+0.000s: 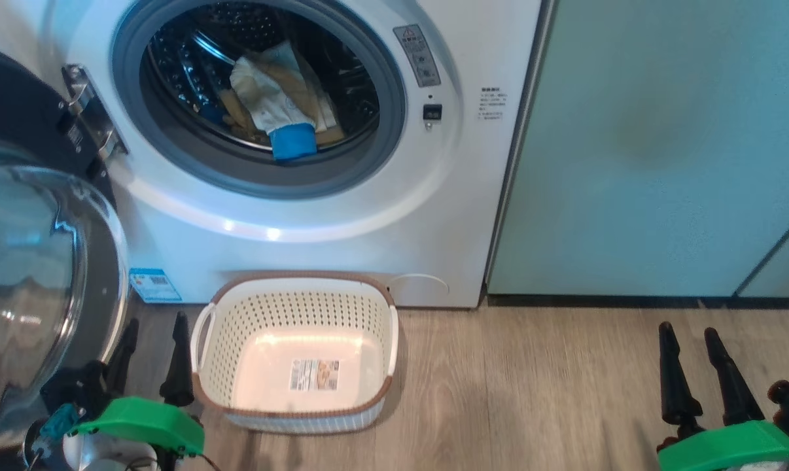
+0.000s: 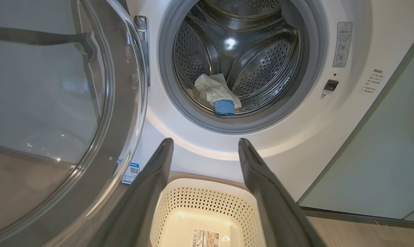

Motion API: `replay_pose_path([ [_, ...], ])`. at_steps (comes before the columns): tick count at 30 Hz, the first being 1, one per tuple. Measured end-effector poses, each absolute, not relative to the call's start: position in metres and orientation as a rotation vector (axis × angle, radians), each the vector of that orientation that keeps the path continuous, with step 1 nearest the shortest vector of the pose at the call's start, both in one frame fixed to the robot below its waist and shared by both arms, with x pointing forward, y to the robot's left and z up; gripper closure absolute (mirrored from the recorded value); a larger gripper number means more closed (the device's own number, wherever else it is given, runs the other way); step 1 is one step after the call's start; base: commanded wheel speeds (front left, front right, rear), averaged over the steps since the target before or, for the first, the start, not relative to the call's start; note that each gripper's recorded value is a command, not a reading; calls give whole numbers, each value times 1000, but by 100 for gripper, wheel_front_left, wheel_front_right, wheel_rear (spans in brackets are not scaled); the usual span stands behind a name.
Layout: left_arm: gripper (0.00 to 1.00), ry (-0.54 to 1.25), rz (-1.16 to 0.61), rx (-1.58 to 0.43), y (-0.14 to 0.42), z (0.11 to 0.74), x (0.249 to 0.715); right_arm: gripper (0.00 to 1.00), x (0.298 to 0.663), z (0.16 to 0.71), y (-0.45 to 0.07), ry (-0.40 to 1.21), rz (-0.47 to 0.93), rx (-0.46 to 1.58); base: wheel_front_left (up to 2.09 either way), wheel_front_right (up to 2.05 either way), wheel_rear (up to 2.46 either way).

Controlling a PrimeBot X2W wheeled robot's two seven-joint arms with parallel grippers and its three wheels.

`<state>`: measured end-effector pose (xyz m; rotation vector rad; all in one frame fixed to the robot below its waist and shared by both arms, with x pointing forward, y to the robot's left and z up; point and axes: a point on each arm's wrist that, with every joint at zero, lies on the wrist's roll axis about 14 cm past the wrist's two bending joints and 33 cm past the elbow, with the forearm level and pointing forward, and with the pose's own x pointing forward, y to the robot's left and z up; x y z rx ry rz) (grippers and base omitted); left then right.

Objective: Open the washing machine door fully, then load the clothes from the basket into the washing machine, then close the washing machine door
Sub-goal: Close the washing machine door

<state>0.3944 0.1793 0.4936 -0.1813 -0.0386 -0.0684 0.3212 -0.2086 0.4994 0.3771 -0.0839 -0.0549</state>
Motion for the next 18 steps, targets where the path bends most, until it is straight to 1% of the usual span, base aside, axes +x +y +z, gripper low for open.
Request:
replay_pose_path([
  [5, 0, -39, -68, -181, 179, 494, 394, 0, 321, 500, -209, -85, -55, 377, -205, 195, 10],
  [9, 0, -34, -70, -181, 179, 492, 394, 0, 320, 499, -210, -83, -59, 377, -168, 148, 20],
  [14, 0, -34, -76, -181, 177, 492, 393, 0, 319, 499, -211, -85, -63, 377, -97, 97, 0],
  [18, 0, -29, -77, -187, 177, 491, 391, 0, 319, 499, -212, -85, -64, 377, -35, 35, 0],
])
